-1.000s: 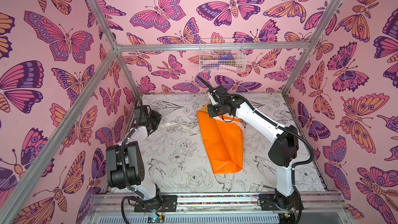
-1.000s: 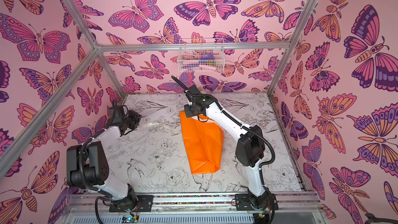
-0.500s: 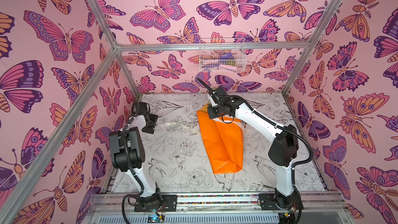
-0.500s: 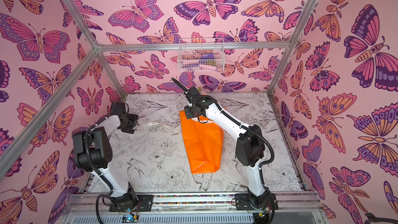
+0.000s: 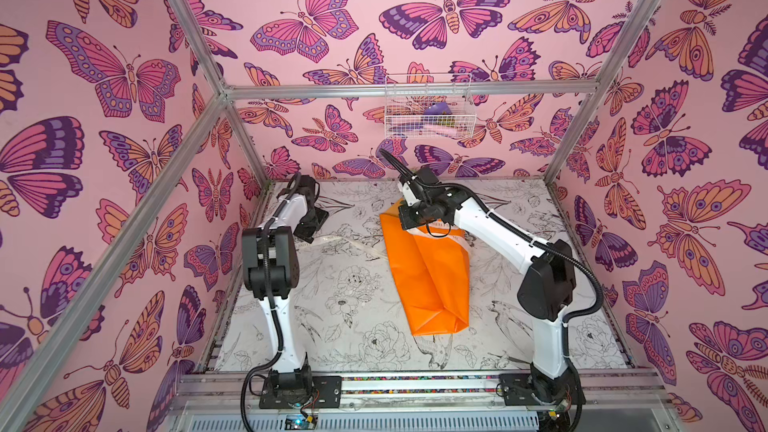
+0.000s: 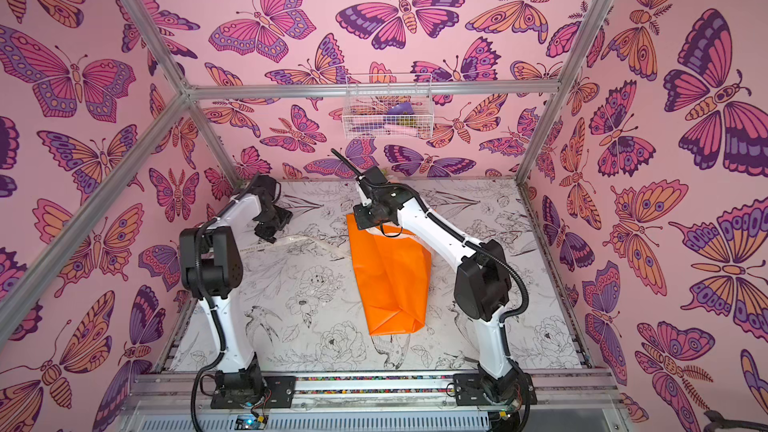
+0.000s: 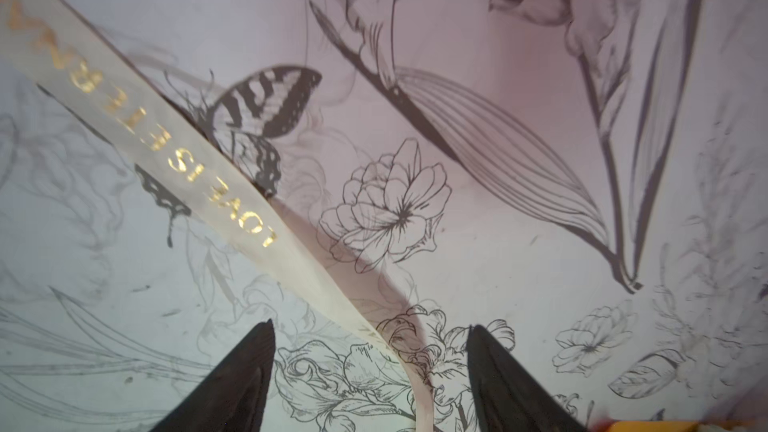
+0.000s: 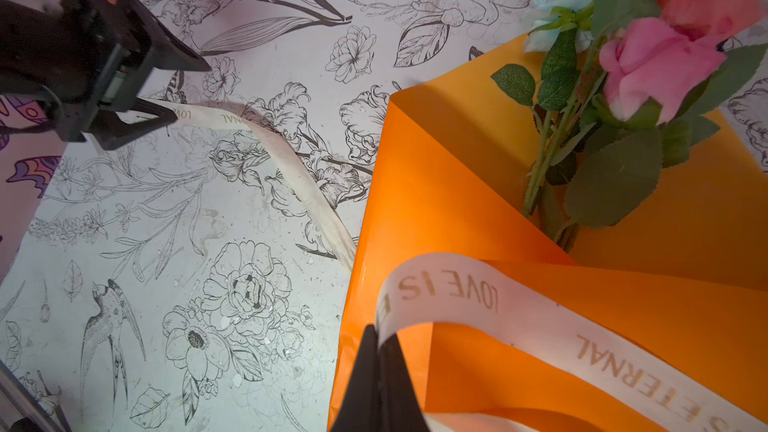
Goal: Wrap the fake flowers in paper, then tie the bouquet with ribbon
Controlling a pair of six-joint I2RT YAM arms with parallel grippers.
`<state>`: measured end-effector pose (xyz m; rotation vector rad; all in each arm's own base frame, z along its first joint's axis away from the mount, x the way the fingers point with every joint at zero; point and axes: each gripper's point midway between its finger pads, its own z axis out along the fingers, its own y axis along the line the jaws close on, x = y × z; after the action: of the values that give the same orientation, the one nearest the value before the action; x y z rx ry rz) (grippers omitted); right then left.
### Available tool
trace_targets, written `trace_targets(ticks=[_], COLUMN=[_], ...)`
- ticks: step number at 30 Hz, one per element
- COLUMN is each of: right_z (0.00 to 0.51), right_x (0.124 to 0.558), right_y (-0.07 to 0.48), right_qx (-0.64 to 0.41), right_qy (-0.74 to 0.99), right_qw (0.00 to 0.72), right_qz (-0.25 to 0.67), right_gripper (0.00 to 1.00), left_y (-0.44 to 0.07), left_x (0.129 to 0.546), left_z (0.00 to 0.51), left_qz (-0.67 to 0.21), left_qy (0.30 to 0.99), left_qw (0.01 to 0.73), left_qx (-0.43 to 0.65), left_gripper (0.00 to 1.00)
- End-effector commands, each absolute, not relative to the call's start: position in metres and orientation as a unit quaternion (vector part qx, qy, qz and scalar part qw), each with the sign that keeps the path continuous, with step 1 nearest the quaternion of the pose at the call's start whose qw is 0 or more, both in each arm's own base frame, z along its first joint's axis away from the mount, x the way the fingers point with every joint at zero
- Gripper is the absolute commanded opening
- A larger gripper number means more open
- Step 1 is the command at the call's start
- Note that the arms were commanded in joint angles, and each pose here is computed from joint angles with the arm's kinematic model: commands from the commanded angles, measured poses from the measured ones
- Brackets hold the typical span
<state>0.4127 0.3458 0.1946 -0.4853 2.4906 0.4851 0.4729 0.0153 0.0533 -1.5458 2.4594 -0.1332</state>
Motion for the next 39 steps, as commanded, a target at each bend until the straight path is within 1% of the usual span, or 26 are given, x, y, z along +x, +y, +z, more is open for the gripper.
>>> trace_targets(ticks=[1, 9, 17, 21, 26, 30, 32, 33, 36, 39], right_z=[0.189, 0.187, 0.182, 0.181, 0.184, 0.187, 0.190, 0.192, 0.199, 0.207], right_x=[0.419, 0.418, 0.415, 0.415, 0.417, 0.417, 0.419, 0.420, 0.421, 0.420], right_y=[0.350, 0.350, 0.355, 0.356, 0.353, 0.351, 0.350, 0.347, 0.342, 0.339], right_qx=[-0.177, -0.168, -0.169, -0.169, -0.167, -0.165, -0.164, -0.161, -0.160, -0.163], right_qy=[0.925, 0.925, 0.923, 0.923, 0.923, 0.922, 0.921, 0.921, 0.920, 0.919], right_qw=[0.269, 0.264, 0.256, 0.255, 0.258, 0.259, 0.263, 0.265, 0.272, 0.276], right_qz=[0.201, 0.215, 0.231, 0.233, 0.232, 0.235, 0.234, 0.234, 0.231, 0.229], right_gripper=[0.00, 0.00, 0.00, 0.00, 0.00, 0.00, 0.00, 0.00, 0.00, 0.00], left_y=[0.023, 0.028, 0.022, 0.025, 0.031, 0.035, 0.034, 0.033, 0.028, 0.028], left_x=[0.450, 0.437, 0.454, 0.444, 0.414, 0.397, 0.399, 0.400, 0.410, 0.422], left_z=[0.051, 0.035, 0.011, 0.000, -0.004, 0.006, 0.008, 0.009, 0.016, 0.035], left_qz=[0.019, 0.057, 0.053, 0.070, 0.092, 0.104, 0.087, 0.074, 0.035, 0.003], left_qy=[0.819, 0.801, 0.819, 0.809, 0.777, 0.757, 0.756, 0.757, 0.764, 0.780], left_qw=[0.093, 0.072, 0.044, 0.024, -0.005, 0.004, 0.015, 0.020, 0.038, 0.076], left_qx=[-0.565, -0.591, -0.570, -0.583, -0.622, -0.645, -0.649, -0.649, -0.643, -0.621], left_gripper=[0.76, 0.74, 0.74, 0.74, 0.55, 0.20, 0.02, 0.00, 0.00, 0.00])
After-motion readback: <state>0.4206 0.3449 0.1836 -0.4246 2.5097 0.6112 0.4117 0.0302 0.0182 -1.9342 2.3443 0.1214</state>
